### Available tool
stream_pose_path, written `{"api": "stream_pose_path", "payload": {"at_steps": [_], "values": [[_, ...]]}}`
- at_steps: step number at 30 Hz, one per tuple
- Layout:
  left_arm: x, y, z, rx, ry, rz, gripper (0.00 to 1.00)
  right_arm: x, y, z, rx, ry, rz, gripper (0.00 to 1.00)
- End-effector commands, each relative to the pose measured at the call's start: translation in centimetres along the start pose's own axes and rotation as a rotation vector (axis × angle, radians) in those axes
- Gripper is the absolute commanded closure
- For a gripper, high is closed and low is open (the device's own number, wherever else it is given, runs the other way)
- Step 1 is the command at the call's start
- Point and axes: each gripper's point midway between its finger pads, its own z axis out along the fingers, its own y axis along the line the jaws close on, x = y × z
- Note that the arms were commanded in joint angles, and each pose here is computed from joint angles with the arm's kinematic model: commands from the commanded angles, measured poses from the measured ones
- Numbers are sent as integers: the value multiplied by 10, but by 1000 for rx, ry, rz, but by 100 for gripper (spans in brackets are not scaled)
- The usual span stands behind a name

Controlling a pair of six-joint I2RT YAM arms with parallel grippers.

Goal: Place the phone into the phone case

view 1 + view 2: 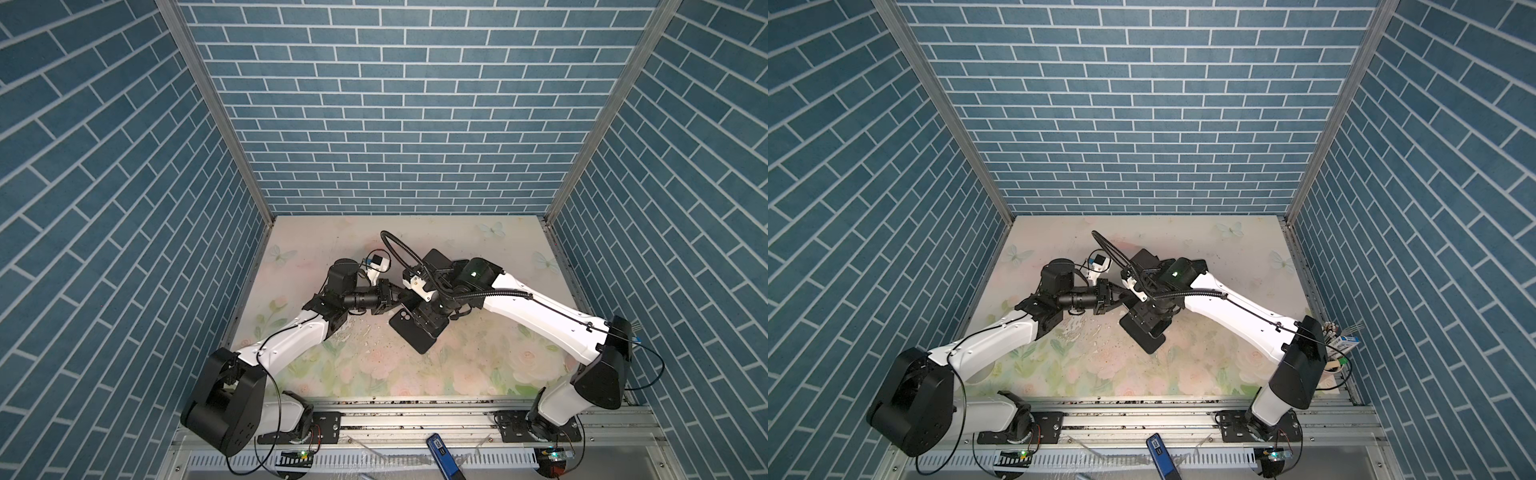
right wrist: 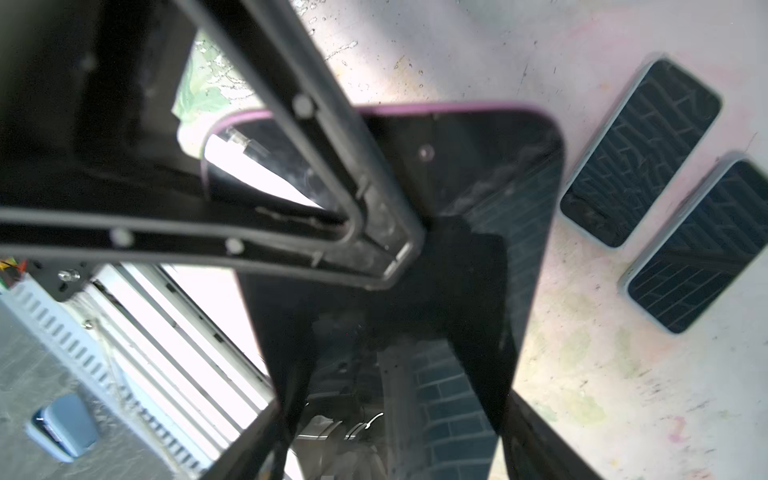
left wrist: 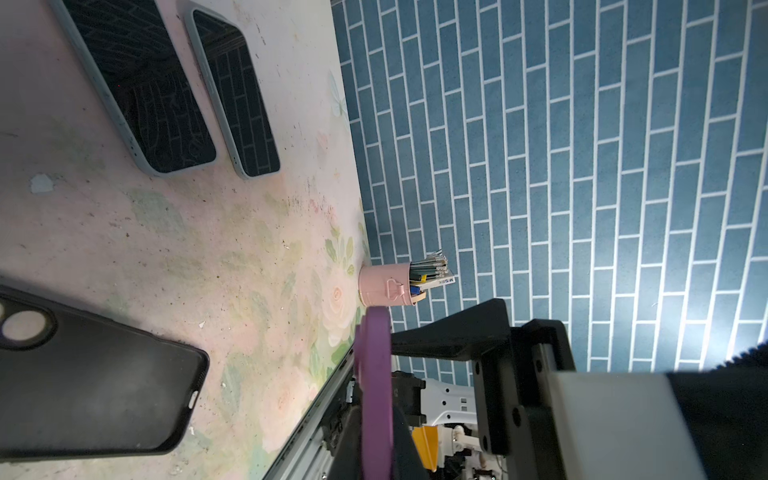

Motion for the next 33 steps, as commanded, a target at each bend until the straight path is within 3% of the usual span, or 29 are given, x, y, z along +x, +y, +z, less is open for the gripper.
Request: {"api": "stream_pose_path", "payload": {"at_steps": [1, 6, 9, 11, 20, 26, 33], "values": [[-5, -14, -5, 42, -28, -2, 99, -11, 1, -22, 0, -91, 0, 10], [-21, -13, -20, 13, -105, -14, 100, -17, -7, -54, 23, -197, 22, 7], [-32, -16, -29, 7, -160, -28, 100, -18, -17, -72, 8, -259, 97, 8], [-40, -23, -35, 24, -201, -34, 100, -20, -28, -85, -57, -320, 204, 10], [-73, -73, -52, 263, -338, -80, 100, -40, -67, -131, -651, -635, 705, 24], [-82, -82, -57, 309, -384, -86, 100, -57, -71, -132, -847, -712, 827, 29], [-83, -87, -60, 322, -399, -81, 100, -60, -75, -126, -906, -729, 885, 39]]}}
